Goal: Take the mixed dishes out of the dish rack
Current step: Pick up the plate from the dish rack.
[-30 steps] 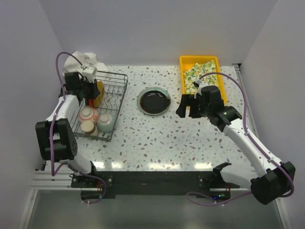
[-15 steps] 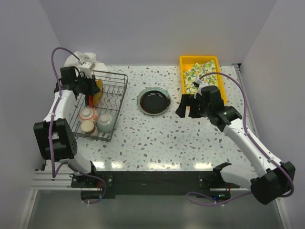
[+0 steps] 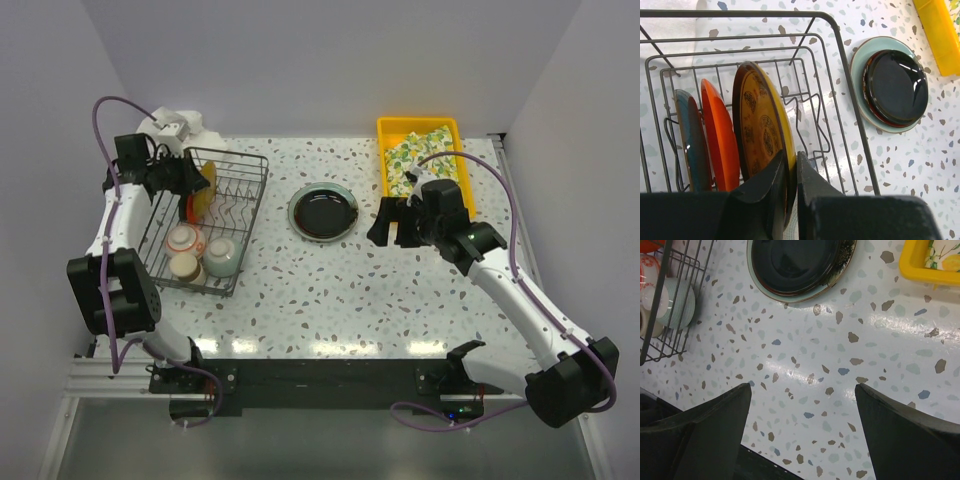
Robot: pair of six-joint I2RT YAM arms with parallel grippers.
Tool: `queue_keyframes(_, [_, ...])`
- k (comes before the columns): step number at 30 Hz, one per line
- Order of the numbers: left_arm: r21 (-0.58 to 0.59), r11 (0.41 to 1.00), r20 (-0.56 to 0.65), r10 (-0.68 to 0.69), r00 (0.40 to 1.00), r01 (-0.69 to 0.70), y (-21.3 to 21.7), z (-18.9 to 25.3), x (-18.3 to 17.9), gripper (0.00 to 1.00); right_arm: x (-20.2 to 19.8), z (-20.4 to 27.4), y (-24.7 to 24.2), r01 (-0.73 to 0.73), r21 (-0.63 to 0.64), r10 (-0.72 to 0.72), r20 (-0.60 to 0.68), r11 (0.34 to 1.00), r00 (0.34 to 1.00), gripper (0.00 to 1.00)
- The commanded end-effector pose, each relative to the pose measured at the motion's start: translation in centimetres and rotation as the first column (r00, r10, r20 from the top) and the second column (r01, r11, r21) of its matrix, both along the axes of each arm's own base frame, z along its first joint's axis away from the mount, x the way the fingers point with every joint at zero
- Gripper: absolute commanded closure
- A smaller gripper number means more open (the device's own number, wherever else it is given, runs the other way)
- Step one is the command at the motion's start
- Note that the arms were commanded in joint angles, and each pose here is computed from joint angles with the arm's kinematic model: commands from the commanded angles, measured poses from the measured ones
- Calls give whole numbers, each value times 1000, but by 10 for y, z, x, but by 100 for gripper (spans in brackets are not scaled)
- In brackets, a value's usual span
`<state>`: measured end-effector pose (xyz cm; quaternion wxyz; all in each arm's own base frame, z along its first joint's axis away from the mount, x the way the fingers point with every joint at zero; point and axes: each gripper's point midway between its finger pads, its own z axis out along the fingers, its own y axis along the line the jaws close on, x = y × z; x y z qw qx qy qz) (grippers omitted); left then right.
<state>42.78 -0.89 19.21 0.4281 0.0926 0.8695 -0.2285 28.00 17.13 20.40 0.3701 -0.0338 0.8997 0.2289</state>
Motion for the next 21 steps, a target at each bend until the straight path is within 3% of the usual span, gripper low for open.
queue_keyframes(1, [-163,980,42,-107,993,113,-31,34,-6,100,6,14,8,-10,44,8,33,999,999,11])
queue_keyframes(6, [-243,965,25,-100,995,103,-41,37,-12,100,7,15,9,-10,50,8,35,999,999,11])
queue_keyframes(21, [-294,954,8,-56,998,56,-35,53,-14,100,8,15,14,-20,71,18,32,997,999,11])
